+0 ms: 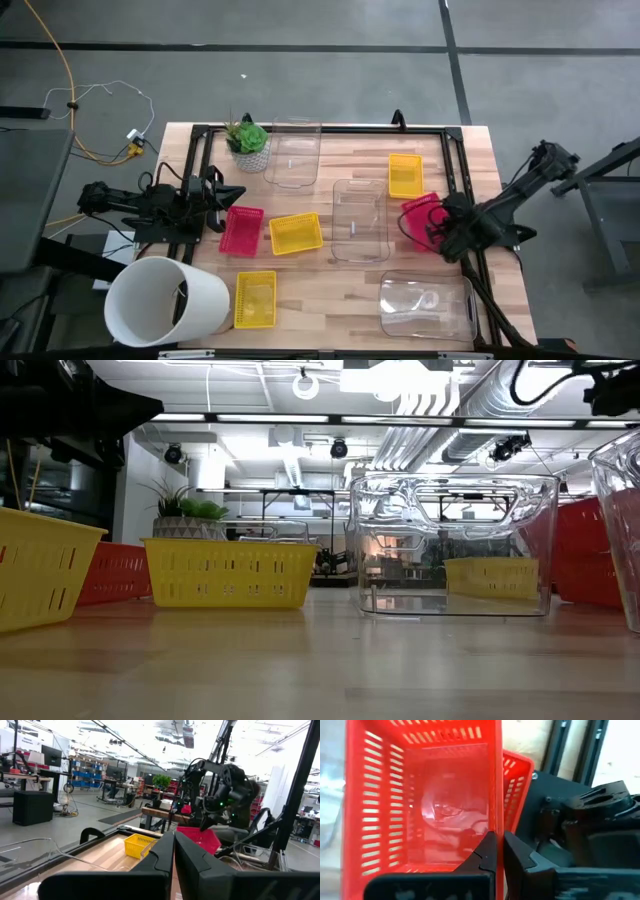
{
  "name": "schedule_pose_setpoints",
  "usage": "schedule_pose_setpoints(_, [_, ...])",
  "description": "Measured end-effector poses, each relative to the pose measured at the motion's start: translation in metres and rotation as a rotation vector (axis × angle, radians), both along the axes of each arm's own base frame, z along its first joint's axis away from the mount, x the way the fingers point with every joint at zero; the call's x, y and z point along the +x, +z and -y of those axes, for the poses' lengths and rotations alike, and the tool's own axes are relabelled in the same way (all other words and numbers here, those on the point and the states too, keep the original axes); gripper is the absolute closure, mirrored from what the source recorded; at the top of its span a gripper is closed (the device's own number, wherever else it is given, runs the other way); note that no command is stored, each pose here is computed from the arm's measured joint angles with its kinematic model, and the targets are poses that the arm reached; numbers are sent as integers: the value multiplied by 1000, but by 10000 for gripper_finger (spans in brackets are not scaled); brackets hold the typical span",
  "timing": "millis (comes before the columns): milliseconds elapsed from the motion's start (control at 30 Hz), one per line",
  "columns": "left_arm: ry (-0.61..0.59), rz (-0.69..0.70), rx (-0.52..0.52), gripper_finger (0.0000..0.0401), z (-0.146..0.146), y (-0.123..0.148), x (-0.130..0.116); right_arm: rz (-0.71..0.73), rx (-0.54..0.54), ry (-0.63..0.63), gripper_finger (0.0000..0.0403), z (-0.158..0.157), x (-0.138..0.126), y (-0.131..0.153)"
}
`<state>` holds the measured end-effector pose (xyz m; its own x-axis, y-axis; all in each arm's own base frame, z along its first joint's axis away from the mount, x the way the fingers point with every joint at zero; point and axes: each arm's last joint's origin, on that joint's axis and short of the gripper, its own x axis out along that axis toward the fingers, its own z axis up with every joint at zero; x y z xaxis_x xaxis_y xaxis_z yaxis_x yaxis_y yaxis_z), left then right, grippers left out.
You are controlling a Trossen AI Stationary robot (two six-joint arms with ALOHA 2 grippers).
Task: Stack baskets by color
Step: Stack the top red bin on the bottom right red bin
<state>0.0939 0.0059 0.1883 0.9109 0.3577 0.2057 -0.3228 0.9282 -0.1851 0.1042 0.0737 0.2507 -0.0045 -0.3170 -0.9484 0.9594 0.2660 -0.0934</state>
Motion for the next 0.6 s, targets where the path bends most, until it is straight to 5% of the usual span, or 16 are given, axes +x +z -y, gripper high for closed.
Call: schedule_pose_setpoints(600, [-4,8,-7,398,0,0,0,37,-30,-27,403,-3,-3,-2])
